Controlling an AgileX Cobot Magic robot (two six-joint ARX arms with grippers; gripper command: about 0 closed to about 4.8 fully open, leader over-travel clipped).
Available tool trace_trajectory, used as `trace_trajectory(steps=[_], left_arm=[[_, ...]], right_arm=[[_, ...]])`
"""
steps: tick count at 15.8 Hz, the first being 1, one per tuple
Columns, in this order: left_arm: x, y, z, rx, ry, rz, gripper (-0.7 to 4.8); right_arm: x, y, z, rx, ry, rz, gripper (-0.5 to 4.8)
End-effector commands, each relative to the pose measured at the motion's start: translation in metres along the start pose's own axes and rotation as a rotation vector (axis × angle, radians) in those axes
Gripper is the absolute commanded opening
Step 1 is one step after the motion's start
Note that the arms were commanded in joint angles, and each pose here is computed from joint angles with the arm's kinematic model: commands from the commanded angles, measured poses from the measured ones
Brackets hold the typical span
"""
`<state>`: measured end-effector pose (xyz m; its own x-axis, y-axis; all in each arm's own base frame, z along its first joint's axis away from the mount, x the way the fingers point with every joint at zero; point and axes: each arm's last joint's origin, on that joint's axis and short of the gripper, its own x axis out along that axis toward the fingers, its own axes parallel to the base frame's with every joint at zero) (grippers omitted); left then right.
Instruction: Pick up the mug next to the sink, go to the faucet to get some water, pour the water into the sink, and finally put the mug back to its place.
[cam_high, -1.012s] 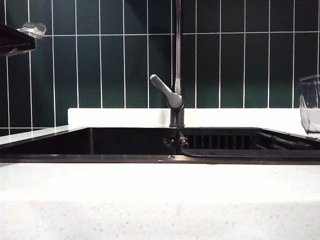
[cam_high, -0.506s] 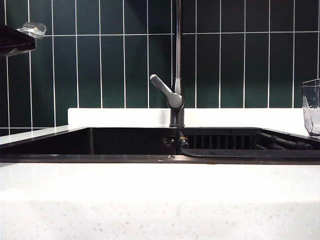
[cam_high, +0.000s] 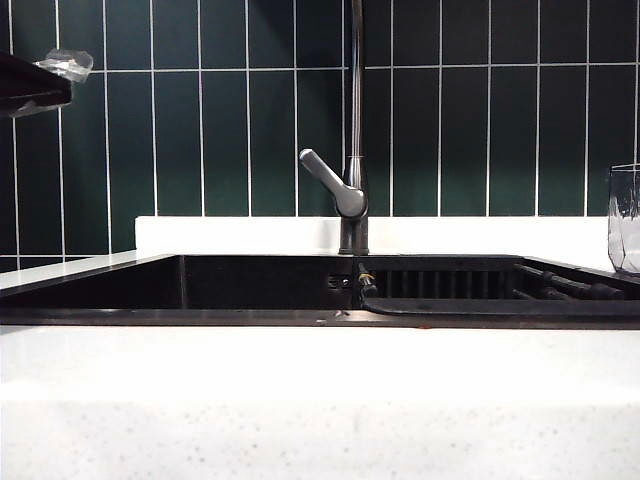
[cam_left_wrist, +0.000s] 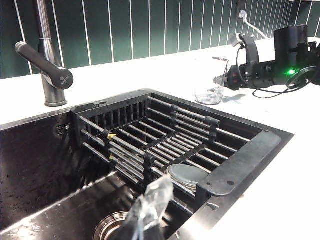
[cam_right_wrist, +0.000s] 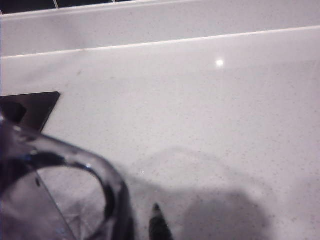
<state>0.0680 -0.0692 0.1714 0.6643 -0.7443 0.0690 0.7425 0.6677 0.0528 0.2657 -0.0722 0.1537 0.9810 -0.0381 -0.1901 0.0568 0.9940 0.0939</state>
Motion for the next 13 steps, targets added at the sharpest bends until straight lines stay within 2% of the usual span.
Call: trace_trajectory(steps=[1,2,8,13], left_arm=[[0.000,0.000,0.001,-0.004,-0.006,-0.007,-0.05],[0.000,0.000,0.001,-0.004,-0.003,-0.008,-0.05],[0.000,0.000,0.001,-0.005,0.000,-0.008,-0.05],[0.000,0.000,0.000,-0.004,0.004,-0.008,-0.05]], right_arm=[[-0.001,0.000,0.002,-0.006,-0.019,0.002,0.80],[-0.001,0.000,0.002,-0.002,-0.017,0.010,1.20],[-0.004,0.001,-0.002,0.004,-0.003,0.020,1.20],[-0.018,0.005,0.009,-0.005,-0.039,0.019,1.19]])
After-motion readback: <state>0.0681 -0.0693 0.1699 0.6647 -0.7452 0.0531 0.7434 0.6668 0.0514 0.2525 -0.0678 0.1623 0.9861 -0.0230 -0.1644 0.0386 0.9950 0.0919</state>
